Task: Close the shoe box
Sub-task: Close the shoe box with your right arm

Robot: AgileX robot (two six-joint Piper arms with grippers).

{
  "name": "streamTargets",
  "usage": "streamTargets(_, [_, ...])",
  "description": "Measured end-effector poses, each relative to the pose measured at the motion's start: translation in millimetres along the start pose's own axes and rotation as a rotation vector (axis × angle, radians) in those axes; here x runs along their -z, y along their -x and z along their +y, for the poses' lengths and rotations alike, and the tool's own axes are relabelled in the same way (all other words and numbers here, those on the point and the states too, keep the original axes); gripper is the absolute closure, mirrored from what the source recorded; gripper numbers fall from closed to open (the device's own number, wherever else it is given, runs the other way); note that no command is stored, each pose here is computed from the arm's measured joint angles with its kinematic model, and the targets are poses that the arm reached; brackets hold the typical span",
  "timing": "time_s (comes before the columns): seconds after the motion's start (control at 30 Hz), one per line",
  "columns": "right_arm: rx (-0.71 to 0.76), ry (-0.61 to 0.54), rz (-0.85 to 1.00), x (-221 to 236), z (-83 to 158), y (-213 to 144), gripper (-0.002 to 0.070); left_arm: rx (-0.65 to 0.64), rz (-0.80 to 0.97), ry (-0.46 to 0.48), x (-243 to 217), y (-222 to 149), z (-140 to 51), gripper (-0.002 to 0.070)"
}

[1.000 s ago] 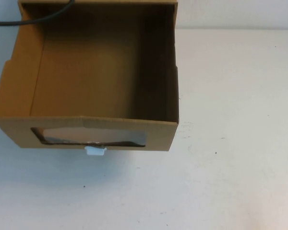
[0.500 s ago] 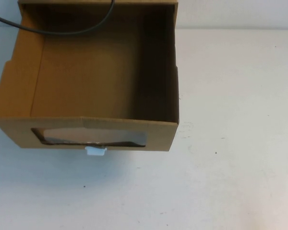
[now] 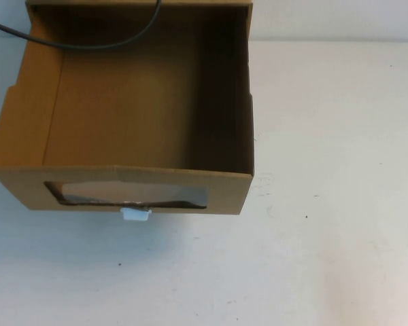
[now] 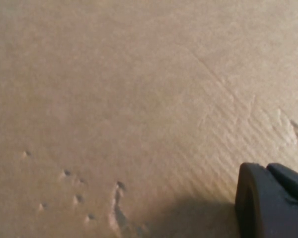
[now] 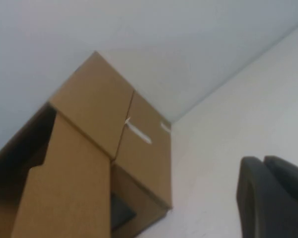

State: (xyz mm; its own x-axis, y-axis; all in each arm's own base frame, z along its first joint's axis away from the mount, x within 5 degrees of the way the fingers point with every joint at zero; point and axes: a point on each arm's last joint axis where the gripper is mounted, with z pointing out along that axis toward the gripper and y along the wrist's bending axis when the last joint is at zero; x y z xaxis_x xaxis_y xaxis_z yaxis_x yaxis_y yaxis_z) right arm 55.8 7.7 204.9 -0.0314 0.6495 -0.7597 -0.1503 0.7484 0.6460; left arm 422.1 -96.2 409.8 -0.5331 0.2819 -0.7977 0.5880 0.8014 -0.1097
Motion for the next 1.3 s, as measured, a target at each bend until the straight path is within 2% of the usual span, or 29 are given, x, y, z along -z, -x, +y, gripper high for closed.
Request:
streamTargets(0.1, [-0.031,0.054,0.084,2.0,16.1,5.5,0.0687,0.000,0.000,0.000,0.0,0.0,0.0,0.0677])
streamTargets(0.2, [0.012,0.086,0.252,-1.3,42.5,18.3,0.0687,0.000,0.000,0.000,0.0,0.0,0.0,0.0677])
streamTargets(0.4, [0.206,0.032,0.770,-30.8,85.0,41.9,0.0687,0.000,-0.001,0.001,0.0,0.1,0.1,0.0677])
streamTargets(0.5, [0.277,0.018,0.954,-56.8,94.6,49.3,0.0687,0.000,-0.001,0.001,0.0,0.1,0.1,0.0677])
streamTargets(0.67, [0.362,0.063,1.101,-101.8,109.5,56.1,0.0687,0.000,-0.003,0.002,0.0,0.3,0.2,0.0677])
streamTargets(0.87, [0.507,0.202,1.185,-137.6,154.6,26.5,0.0687,0.000,-0.003,0.002,0.0,0.3,0.2,0.0677])
streamTargets(1.03, [0.648,0.279,1.095,-136.1,200.7,-7.4,0.0687,0.000,-0.004,0.003,0.0,0.4,0.3,0.0677])
streamTargets(1.17, [0.661,0.376,0.974,-130.0,229.6,-30.5,0.0687,0.000,-0.004,0.003,0.0,0.4,0.3,0.0677])
streamTargets(1.3, [0.625,0.401,0.919,-140.9,243.4,-48.2,0.0687,0.000,-0.004,0.003,0.0,0.4,0.3,0.0677])
